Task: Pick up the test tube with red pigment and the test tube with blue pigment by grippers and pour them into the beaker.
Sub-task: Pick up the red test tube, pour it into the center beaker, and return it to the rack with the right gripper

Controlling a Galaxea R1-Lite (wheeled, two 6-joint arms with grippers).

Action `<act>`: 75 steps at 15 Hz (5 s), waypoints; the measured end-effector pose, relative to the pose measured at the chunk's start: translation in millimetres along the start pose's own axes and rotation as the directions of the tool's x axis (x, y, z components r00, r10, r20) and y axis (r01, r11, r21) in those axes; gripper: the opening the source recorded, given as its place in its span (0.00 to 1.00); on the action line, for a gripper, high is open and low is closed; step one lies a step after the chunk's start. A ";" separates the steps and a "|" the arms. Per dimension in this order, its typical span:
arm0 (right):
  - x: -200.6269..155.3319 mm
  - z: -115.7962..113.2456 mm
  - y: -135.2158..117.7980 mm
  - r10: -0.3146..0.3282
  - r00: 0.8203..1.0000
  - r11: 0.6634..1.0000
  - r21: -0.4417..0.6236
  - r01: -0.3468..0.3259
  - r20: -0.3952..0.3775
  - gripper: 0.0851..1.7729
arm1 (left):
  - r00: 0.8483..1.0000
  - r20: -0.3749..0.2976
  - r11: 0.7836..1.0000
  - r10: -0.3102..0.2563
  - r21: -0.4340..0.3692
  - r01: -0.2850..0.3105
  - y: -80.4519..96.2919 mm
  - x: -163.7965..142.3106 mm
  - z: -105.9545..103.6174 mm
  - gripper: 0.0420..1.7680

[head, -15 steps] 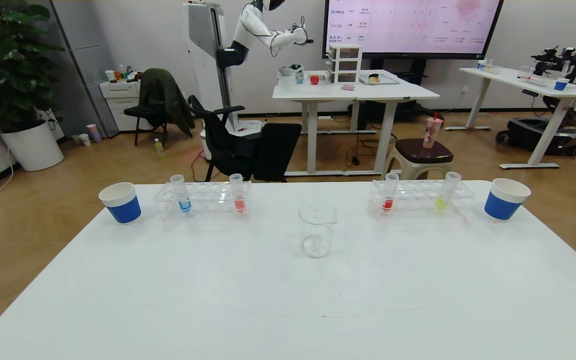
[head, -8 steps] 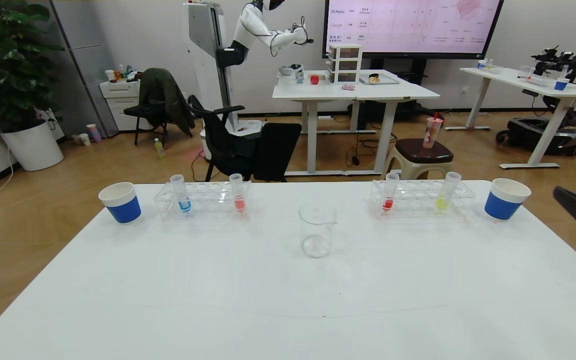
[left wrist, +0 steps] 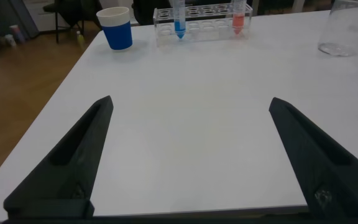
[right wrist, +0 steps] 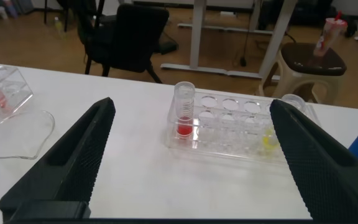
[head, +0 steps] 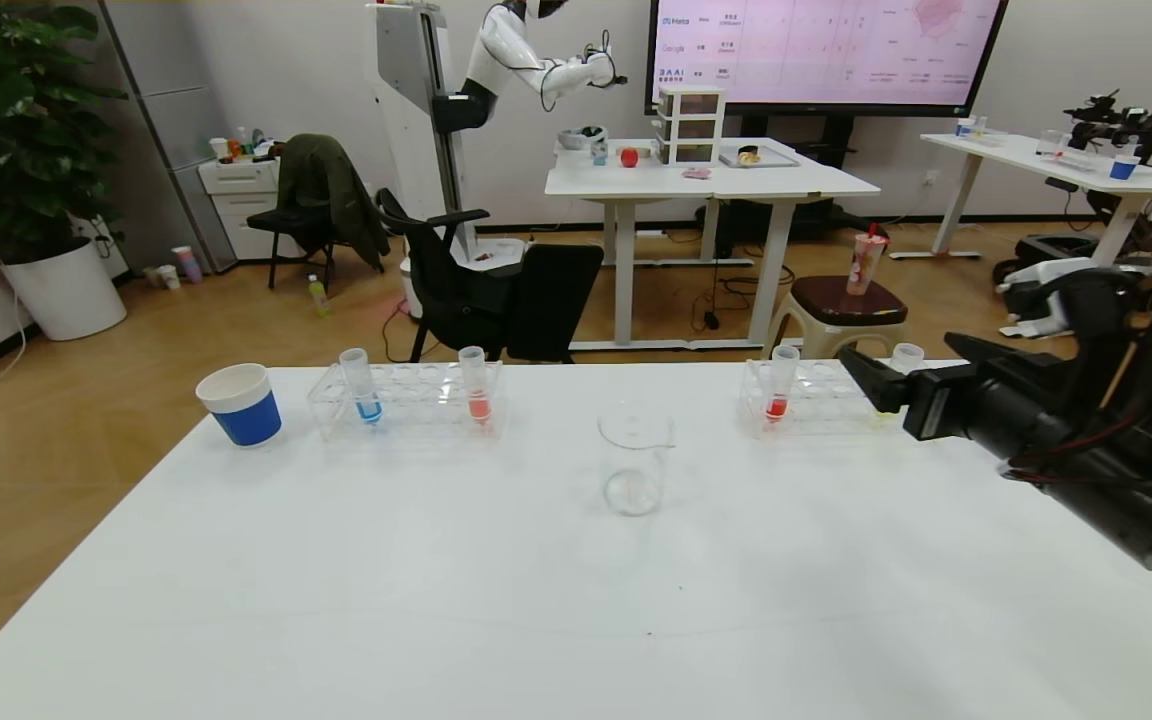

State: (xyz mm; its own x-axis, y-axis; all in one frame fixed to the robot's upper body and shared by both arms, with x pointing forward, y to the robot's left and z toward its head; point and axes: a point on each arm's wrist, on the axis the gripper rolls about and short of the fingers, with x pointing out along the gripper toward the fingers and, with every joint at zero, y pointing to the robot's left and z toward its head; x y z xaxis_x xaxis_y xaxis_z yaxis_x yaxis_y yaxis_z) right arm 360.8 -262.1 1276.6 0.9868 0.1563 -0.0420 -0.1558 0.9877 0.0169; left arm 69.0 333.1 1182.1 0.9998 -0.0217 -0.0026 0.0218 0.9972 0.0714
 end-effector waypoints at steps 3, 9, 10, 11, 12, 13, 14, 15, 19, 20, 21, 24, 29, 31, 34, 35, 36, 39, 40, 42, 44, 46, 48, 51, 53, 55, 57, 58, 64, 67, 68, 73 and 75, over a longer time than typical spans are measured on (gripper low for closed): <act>34.1 -30.3 10.9 -0.005 1.000 1.000 0.004 0.005 0.000 0.98 | 1.000 0.000 1.000 0.000 0.000 0.000 0.0 0.0 0.0 0.99; 86.1 -75.4 10.3 -0.039 0.999 0.999 0.004 0.039 -0.009 0.98 | 1.000 0.000 1.000 0.000 0.000 0.000 0.0 0.0 0.0 0.99; 93.5 -78.6 9.4 -0.041 0.999 0.999 0.004 0.041 -0.006 0.98 | 1.000 0.000 1.000 0.000 0.000 0.000 0.0 0.0 0.0 0.99; 101.9 -81.4 8.2 -0.045 0.999 0.999 0.006 0.045 0.000 0.98 | 1.000 0.000 1.000 0.000 0.000 0.000 0.0 0.0 0.0 0.99; 109.8 -84.1 6.6 -0.050 0.999 0.999 0.007 0.050 0.007 0.98 | 1.000 0.000 1.000 0.000 0.000 0.000 0.0 0.0 0.0 0.99; 118.7 -86.1 4.3 -0.057 0.998 0.998 0.009 0.057 0.017 0.98 | 1.000 0.000 1.000 0.000 0.000 0.000 0.0 0.0 0.0 0.99; 127.7 -88.0 1.3 -0.066 0.997 0.998 0.011 0.065 0.029 0.98 | 1.000 0.000 1.000 0.000 0.000 0.000 0.0 0.0 0.0 0.99; 136.2 -89.7 -1.9 -0.074 0.996 0.997 0.013 0.074 0.042 0.98 | 1.000 0.000 1.000 0.000 0.000 0.000 0.0 0.0 0.0 0.99; 152.5 -101.4 -4.8 -0.064 0.997 0.998 0.013 0.063 0.044 0.98 | 1.000 0.000 1.000 0.000 0.000 0.000 0.0 0.0 0.0 0.99; 153.1 -102.8 -3.9 -0.058 0.997 0.998 0.012 0.058 0.042 0.98 | 1.000 0.000 1.000 0.000 0.000 0.000 0.0 0.0 0.0 0.99; 153.3 -103.7 -2.9 -0.050 0.998 0.999 0.012 0.049 0.042 0.98 | 1.000 0.000 1.000 0.000 0.000 0.000 0.0 0.0 0.0 0.99; 152.7 -105.1 -1.6 -0.042 0.998 0.999 0.011 0.042 0.041 0.98 | 1.000 0.000 1.000 0.000 0.000 0.000 0.0 0.0 0.0 0.99; 151.4 -101.9 -0.3 -0.038 0.996 0.999 0.015 0.037 0.076 0.35 | 1.000 0.000 1.000 0.000 0.000 0.000 0.0 0.0 0.0 0.99; 151.3 -101.5 -0.2 -0.041 0.996 0.999 0.015 0.039 0.078 0.12 | 1.000 0.000 1.000 0.000 0.000 0.000 0.0 0.0 0.0 0.99; 151.1 -100.5 -1.6 -0.045 0.996 0.999 0.015 0.044 0.080 0.25 | 1.000 0.000 1.000 0.000 0.000 0.000 0.0 0.0 0.0 0.99; 151.1 -100.4 -2.2 -0.047 0.996 0.999 0.015 0.046 0.080 0.25 | 1.000 0.000 1.000 0.000 0.000 0.000 0.0 0.0 0.0 0.99; 151.0 -100.1 -2.7 -0.048 0.996 0.999 0.015 0.047 0.081 0.25 | 1.000 0.000 1.000 0.000 0.000 0.000 0.0 0.0 0.0 0.99; 149.3 -90.8 -1.0 -0.045 0.995 0.999 0.015 0.044 0.091 0.25 | 1.000 0.000 1.000 0.000 0.001 0.000 0.0 0.0 0.0 0.99; 148.6 -84.4 -0.7 -0.044 0.995 0.999 0.014 0.043 0.092 0.25 | 1.000 0.000 1.000 0.000 0.000 0.000 0.0 0.0 0.0 0.99; 146.2 -65.9 0.4 -0.037 0.996 0.999 0.011 0.037 0.082 0.25 | 1.000 0.000 1.000 0.000 0.000 0.000 0.0 0.0 0.0 0.99; 142.6 -43.4 1.3 -0.026 0.997 1.000 0.007 0.026 0.067 0.25 | 1.000 0.000 1.000 0.000 0.000 0.000 0.0 0.0 0.0 0.99; 137.9 -20.5 1.7 -0.019 0.996 1.000 0.003 0.019 0.085 0.25 | 1.000 0.000 1.000 0.000 0.000 0.000 0.0 0.0 0.0 0.99; 134.6 -5.9 3.9 -0.010 0.992 1.000 0.005 0.010 0.124 0.25 | 1.000 0.000 1.000 0.000 0.000 0.000 0.0 0.0 0.0 0.99; 133.7 2.6 14.1 0.093 0.984 0.996 -0.009 -0.093 0.152 0.25 | 1.000 0.000 1.000 0.000 0.000 0.000 0.0 0.0 0.0 0.99; 133.6 3.9 22.0 0.197 0.968 0.978 -0.101 -0.183 0.156 0.25 | 1.000 0.000 1.000 0.000 0.000 0.000 0.0 0.0 0.0 0.99; 134.5 1.4 29.8 0.320 0.933 0.932 -0.234 -0.278 0.164 0.25 | 1.000 0.000 1.000 0.000 0.000 0.000 0.0 0.0 0.0 0.99; 134.7 -0.1 41.1 0.428 0.880 0.881 -0.311 -0.356 0.206 0.25 | 1.000 0.000 1.000 0.000 0.000 0.000 0.0 0.0 0.0 0.99; 134.8 -2.5 47.2 0.479 0.850 0.848 -0.366 -0.384 0.219 0.25 | 1.000 0.000 1.000 0.000 0.000 0.000 0.0 0.0 0.0 0.99; 139.1 -23.8 65.3 0.660 0.705 0.673 -0.621 -0.402 0.258 0.25 | 1.000 0.000 1.000 0.000 0.000 0.000 0.0 0.0 0.0 0.99; 142.1 -30.9 64.1 0.699 0.670 0.599 -0.714 -0.361 0.248 0.25 | 1.000 0.000 1.000 0.000 0.000 0.000 0.0 0.0 0.0 0.99; 143.0 -32.3 61.9 0.726 0.645 0.554 -0.757 -0.345 0.237 0.25 | 1.000 0.000 1.000 0.000 0.000 0.000 0.0 0.0 0.0 0.99; 149.0 -35.4 50.1 0.776 0.591 0.431 -0.868 -0.246 0.218 0.25 | 1.000 0.000 1.000 0.000 0.000 0.000 0.0 0.0 0.0 0.99; 153.0 -34.7 50.4 0.789 0.571 0.409 -0.887 -0.213 0.227 0.25 | 1.000 0.000 1.000 0.000 0.000 0.000 0.0 0.0 0.0 0.99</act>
State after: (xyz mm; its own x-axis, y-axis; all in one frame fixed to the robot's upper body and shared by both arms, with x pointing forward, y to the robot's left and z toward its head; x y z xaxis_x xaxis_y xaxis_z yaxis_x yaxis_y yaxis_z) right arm 502.4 -188.0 1236.3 0.4504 0.8663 0.2159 -0.3127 0.3796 -0.8707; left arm 69.0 333.1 1182.1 0.9998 -0.0213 -0.0026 0.0214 0.9972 0.0716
